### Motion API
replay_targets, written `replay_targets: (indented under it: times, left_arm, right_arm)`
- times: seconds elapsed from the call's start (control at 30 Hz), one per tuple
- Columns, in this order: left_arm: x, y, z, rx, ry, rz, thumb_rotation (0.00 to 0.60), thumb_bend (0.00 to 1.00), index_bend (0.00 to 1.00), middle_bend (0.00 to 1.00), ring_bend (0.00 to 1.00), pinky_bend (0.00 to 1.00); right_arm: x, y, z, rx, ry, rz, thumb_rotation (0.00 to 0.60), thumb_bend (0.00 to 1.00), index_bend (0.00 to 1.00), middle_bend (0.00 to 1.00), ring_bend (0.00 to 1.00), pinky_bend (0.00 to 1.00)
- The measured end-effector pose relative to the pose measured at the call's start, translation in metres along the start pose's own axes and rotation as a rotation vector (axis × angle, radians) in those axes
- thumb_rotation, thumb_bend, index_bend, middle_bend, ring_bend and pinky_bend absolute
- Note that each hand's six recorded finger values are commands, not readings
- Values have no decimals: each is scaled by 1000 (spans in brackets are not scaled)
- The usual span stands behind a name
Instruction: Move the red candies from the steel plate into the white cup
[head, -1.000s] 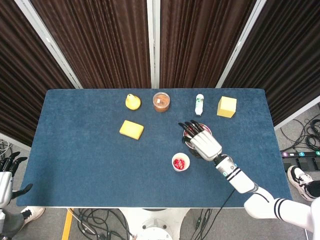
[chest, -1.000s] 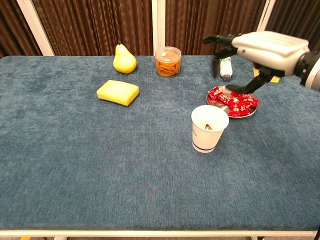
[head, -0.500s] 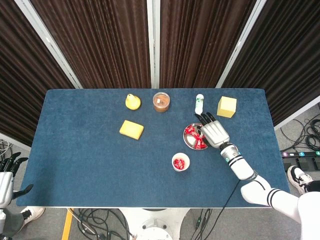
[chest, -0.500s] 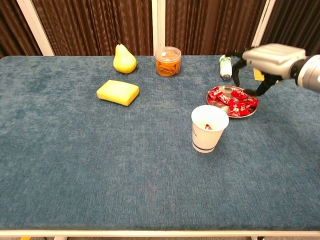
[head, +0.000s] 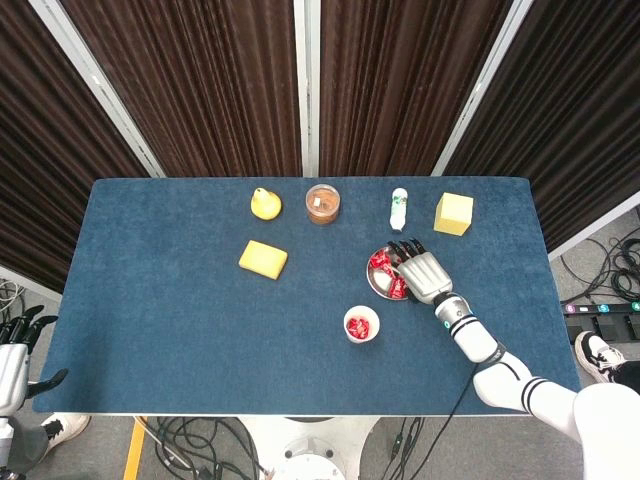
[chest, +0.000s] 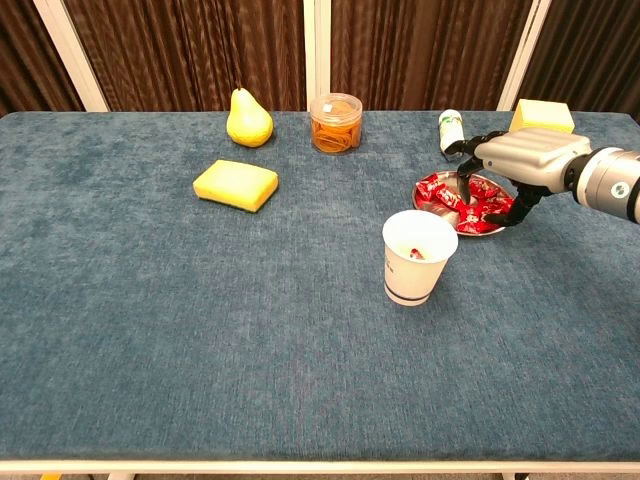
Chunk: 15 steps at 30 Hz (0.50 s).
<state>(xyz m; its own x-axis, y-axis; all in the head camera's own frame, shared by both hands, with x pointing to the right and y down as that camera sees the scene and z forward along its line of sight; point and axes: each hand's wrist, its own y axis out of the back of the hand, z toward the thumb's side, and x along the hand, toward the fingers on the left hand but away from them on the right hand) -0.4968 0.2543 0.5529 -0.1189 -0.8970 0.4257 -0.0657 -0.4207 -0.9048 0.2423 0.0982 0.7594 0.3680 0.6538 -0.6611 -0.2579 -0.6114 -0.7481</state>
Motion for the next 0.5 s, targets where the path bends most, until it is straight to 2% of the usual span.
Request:
replay_targets:
  times: [0.5]
  left_arm:
    - [-2, -2, -4, -2, 9, -2, 600, 90, 306, 236, 215, 219]
  right_arm:
    - [-13, -5, 9, 7, 4, 2, 600, 228, 400, 3, 0, 0]
